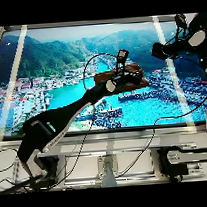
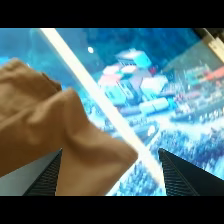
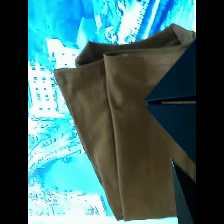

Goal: Fold the clothes and pants, and hang the long-sleeved shirts on hangers.

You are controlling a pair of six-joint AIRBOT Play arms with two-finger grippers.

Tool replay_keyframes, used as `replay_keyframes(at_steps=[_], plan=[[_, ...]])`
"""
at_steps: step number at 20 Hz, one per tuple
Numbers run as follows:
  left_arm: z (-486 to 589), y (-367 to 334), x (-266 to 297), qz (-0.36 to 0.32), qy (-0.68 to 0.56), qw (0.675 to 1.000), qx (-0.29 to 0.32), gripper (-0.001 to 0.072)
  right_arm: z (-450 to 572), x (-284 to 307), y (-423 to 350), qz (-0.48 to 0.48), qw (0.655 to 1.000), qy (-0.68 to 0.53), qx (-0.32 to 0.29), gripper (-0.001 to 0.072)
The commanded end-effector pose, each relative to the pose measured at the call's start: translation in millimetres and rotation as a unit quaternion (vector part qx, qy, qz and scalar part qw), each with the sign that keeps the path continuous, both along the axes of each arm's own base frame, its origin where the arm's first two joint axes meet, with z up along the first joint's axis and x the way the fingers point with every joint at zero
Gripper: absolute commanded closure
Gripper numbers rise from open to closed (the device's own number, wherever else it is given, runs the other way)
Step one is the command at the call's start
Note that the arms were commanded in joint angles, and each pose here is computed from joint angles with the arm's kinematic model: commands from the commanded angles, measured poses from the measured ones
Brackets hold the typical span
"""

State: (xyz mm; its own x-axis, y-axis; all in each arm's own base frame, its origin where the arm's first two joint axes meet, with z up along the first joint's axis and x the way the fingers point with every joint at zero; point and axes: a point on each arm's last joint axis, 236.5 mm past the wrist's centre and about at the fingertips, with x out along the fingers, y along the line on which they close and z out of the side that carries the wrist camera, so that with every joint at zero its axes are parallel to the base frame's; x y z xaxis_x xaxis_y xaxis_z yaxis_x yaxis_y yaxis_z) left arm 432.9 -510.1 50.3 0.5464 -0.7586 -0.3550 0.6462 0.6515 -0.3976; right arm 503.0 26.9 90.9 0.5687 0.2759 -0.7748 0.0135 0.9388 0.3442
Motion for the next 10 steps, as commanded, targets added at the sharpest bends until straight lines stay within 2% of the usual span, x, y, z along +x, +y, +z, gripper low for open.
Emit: replay_keyframes(at_steps=[1,3,6,9,10], plan=[[32,17,15,0.018,-0.017,1.000,-0.019,0.0000,0,11,-19,0.018,0.997,-0.032,-0.064,0.0697],[61,37,30,0.037,-0.032,0.998,-0.034,0.0001,-22,8,-38,0.015,0.996,-0.001,-0.085,0.0699],[91,67,48,0.057,-0.044,0.996,-0.046,0.0001,-90,-28,-55,0.024,0.990,0.136,-0.034,0.0699],[84,83,53,0.047,-0.021,0.998,-0.032,0.0002,-108,-53,-9,0.139,0.964,0.172,0.151,0.0687],[77,85,51,0.037,-0.007,0.999,-0.024,0.0002,-108,-48,-7,0.132,0.959,0.165,0.187,0.0518]])
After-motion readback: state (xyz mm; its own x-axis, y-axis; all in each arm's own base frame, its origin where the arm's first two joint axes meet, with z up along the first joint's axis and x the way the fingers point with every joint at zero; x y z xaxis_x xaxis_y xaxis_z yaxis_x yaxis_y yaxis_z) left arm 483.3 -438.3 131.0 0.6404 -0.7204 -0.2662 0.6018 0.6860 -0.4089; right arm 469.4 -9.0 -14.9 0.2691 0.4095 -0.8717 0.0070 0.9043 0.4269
